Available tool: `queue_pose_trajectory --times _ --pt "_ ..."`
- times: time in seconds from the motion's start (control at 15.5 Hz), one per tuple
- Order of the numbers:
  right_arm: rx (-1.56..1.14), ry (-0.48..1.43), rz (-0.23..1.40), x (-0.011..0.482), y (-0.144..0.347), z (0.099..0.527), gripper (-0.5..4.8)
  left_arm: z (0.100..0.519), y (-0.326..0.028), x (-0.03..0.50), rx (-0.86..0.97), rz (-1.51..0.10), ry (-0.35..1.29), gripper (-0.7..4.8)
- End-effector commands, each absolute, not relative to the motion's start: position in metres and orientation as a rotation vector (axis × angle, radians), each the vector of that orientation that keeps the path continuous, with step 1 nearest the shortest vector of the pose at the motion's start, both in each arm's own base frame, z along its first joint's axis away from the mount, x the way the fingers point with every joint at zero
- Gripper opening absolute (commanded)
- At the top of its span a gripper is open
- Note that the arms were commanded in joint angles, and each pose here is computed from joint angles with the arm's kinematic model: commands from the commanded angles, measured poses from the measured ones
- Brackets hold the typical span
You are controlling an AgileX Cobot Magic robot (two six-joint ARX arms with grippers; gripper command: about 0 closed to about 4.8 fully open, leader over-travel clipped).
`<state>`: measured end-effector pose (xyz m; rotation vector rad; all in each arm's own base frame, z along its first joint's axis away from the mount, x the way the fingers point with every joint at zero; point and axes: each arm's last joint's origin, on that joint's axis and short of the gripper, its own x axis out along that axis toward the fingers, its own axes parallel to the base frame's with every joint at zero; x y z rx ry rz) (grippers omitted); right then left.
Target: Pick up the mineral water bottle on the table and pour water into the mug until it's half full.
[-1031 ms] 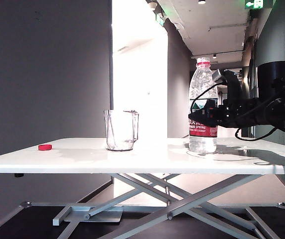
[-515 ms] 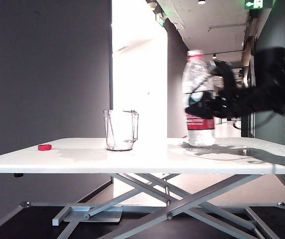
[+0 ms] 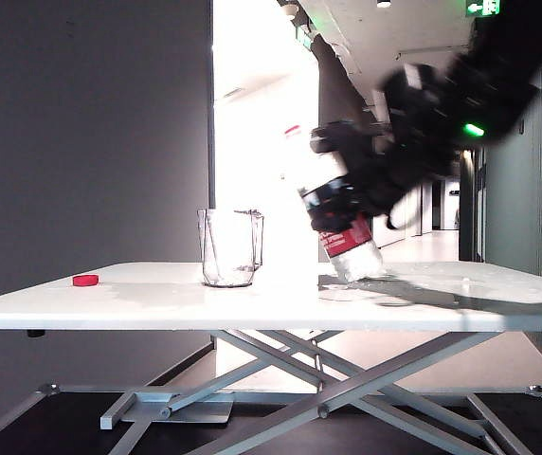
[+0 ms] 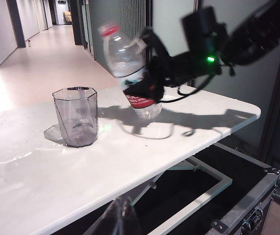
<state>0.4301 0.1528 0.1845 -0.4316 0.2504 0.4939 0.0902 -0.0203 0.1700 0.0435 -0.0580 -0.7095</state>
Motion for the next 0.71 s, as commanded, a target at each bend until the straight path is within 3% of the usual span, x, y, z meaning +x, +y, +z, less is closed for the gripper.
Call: queue_pose_trajectory --times 0.06,0.45,0.71 --pt "-0.676 0.185 0.404 0.4275 0.1795 0.2129 2.02 0.1713 -0.0204 0.09 0.045 -0.715 -0.066 -0.05" --pt "-0.886 0.25 0.251 0.4267 0.1878 0.2212 2.01 0.1713 -0.0204 0.09 0.045 -0.715 -0.066 -0.05" --pt "-1.026 0.266 0.237 0.4263 0.1869 0.2196 2.01 0.1713 -0.0204 0.09 0.044 -0.715 -0.066 -0.05"
